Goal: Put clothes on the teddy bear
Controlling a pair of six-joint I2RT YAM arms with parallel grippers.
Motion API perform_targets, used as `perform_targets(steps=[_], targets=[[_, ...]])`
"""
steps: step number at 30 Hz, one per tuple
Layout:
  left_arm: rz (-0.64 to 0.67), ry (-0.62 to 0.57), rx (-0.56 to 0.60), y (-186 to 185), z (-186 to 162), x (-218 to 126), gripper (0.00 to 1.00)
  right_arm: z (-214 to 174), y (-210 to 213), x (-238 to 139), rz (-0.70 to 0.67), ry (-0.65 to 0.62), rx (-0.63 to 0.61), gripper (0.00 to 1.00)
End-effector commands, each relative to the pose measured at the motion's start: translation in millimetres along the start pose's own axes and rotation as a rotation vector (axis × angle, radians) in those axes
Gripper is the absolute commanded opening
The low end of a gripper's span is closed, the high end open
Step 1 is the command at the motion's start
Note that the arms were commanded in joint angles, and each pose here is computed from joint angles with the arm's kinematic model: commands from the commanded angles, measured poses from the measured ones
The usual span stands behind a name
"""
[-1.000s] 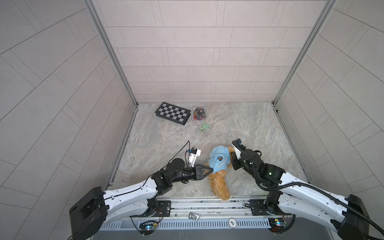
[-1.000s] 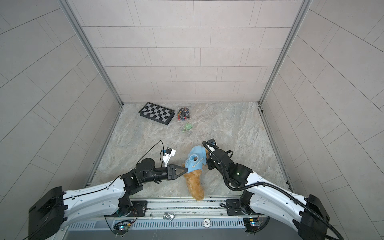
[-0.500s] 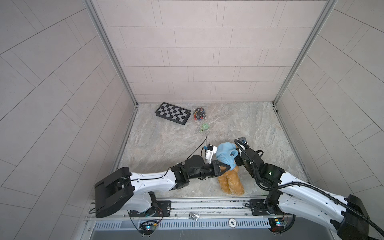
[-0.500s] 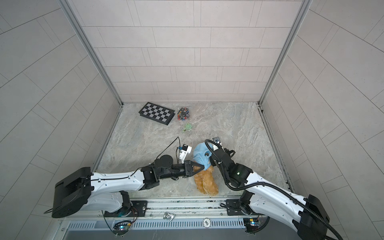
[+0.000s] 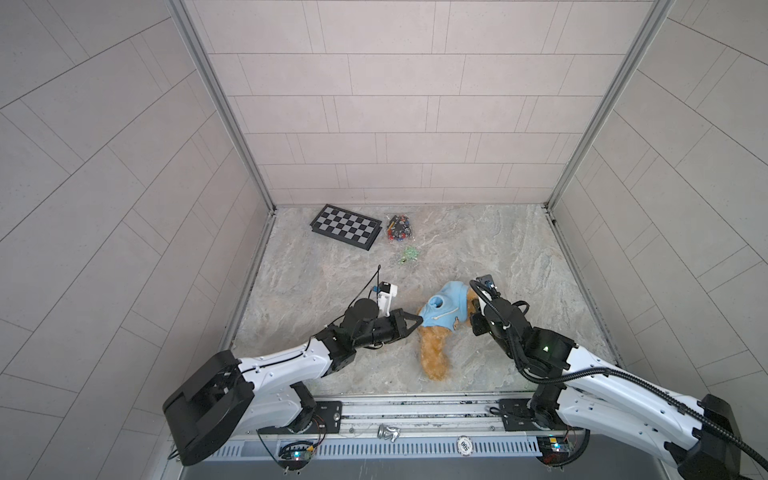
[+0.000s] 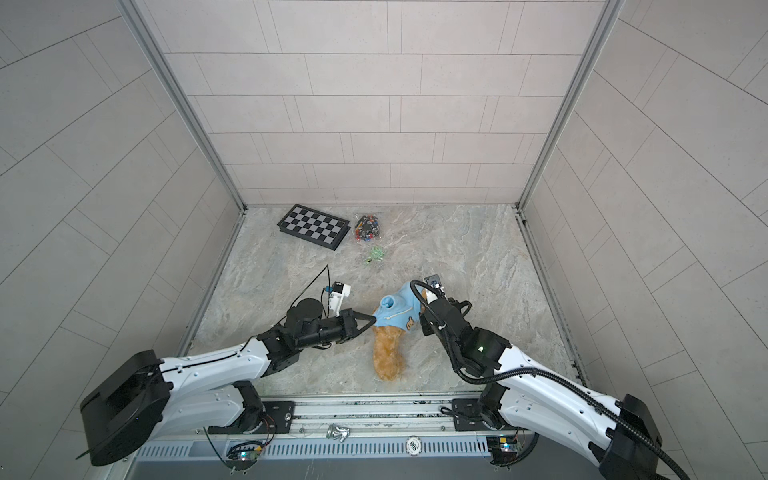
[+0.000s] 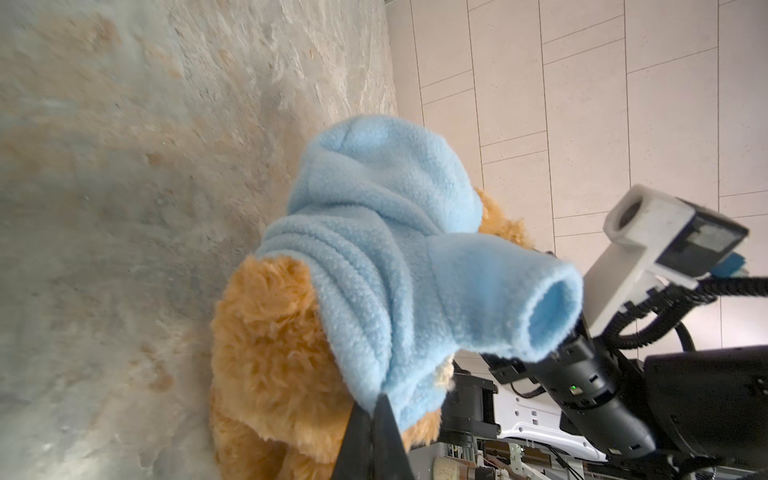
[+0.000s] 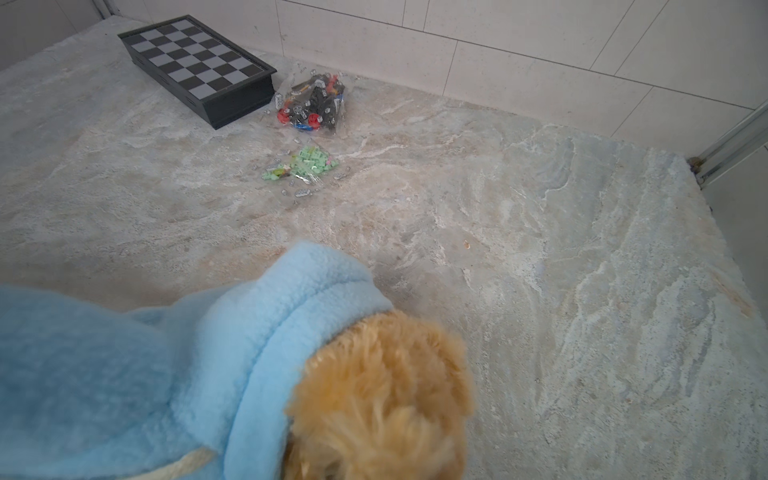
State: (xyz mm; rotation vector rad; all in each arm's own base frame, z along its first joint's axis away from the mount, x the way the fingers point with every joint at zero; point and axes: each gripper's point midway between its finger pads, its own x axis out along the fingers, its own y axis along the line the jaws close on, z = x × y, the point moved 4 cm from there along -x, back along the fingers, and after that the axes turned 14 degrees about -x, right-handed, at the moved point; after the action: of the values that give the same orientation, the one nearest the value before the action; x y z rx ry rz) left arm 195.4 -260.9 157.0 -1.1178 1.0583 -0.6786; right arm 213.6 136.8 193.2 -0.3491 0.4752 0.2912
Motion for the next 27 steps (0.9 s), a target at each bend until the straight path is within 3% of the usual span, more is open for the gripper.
perform_targets(steps=[1, 9, 13, 19, 22, 27], targets=[[0.017, -0.019, 0.047, -4, 26, 7, 0.0, 16, -6, -18, -0.023, -0.028, 0.045, 0.0], [-0.076, 0.0, 0.053, -48, 62, 47, 0.0, 20, 22, -36, 0.123, -0.054, 0.148, 0.0], [-0.058, -0.014, 0.099, -66, 64, 41, 0.0, 9, 32, -37, 0.144, -0.079, 0.212, 0.0], [0.023, -0.036, 0.249, -96, 42, 17, 0.0, -2, 34, -42, 0.115, -0.228, 0.322, 0.0], [0.114, -0.054, 0.286, -82, 26, 5, 0.0, -12, 31, -42, 0.084, -0.237, 0.353, 0.0], [0.356, -0.145, 0.337, -25, 6, -20, 0.0, -31, 25, -41, 0.021, -0.231, 0.401, 0.0]])
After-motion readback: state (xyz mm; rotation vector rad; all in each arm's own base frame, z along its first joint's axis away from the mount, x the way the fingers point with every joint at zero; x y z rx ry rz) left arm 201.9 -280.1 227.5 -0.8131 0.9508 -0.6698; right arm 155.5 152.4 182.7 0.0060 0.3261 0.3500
